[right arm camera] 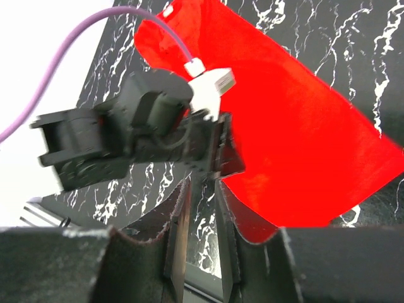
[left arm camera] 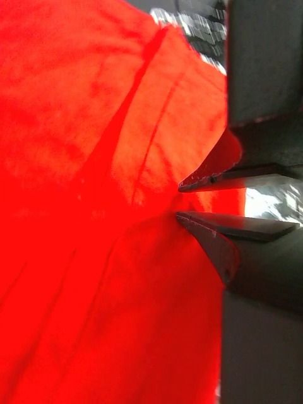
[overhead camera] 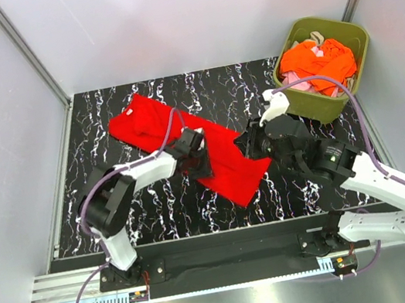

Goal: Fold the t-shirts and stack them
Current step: Fold the tshirt

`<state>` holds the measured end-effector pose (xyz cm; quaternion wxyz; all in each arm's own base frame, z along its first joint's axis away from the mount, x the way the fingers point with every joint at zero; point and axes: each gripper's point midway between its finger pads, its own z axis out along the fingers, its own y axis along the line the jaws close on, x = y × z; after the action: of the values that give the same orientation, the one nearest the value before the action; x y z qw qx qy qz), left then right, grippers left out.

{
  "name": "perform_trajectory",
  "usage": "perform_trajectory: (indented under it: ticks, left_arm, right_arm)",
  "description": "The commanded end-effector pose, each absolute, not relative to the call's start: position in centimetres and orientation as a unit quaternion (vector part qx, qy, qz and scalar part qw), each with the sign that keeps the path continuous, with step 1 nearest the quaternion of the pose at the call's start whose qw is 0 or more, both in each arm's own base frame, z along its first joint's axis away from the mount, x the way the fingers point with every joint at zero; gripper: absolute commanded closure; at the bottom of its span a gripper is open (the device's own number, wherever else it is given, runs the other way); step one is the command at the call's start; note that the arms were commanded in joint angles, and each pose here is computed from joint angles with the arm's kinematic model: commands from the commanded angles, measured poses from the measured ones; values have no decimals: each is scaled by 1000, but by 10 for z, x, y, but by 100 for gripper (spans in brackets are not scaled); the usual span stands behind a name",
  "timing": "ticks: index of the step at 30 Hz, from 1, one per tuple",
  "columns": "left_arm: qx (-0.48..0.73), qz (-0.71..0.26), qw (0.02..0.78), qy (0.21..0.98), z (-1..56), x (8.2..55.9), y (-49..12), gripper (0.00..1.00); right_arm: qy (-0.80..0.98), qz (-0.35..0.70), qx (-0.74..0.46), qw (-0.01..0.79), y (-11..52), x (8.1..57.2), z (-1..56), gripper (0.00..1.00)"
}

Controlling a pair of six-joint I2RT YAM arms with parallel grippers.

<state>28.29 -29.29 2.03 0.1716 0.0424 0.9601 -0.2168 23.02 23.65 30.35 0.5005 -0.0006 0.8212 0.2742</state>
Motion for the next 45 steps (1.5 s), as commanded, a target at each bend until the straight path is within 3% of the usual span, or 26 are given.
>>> perform_trajectory:
  ticks: [1,5,9,12,15,19,26,39,42,43,45]
  left_arm:
    - [28,-77,142,986,-1,245,-221,73]
    - [-8,-24,172,985,20,224,-170,73]
    - [-36,-83,228,970,76,245,-165,66]
    - [-63,-114,273,953,124,285,-148,61]
    - [-104,-82,306,943,144,334,-107,59]
    - [-156,-68,299,939,137,396,-63,62]
    - [-162,-92,270,945,102,482,-66,66]
    - [-167,-87,223,956,30,525,-80,66]
    - [-157,-101,221,957,21,536,-89,66]
    - [-152,-105,225,957,19,543,-95,66]
    - [-140,-120,228,956,19,550,-105,66]
  right_arm:
    - [817,288,3,499,239,230,313,70]
    - [831,268,-6,487,243,234,293,69]
    - [860,242,-66,444,264,240,254,63]
    - [893,242,-91,369,274,252,209,58]
    - [915,229,-107,315,278,259,170,55]
    - [935,226,-112,248,271,261,122,50]
    - [956,219,-64,187,245,266,72,47]
    - [977,158,35,140,197,242,20,57]
    - [979,136,55,140,185,234,12,69]
    - [978,133,69,147,183,234,14,79]
    - [979,124,89,138,176,224,7,83]
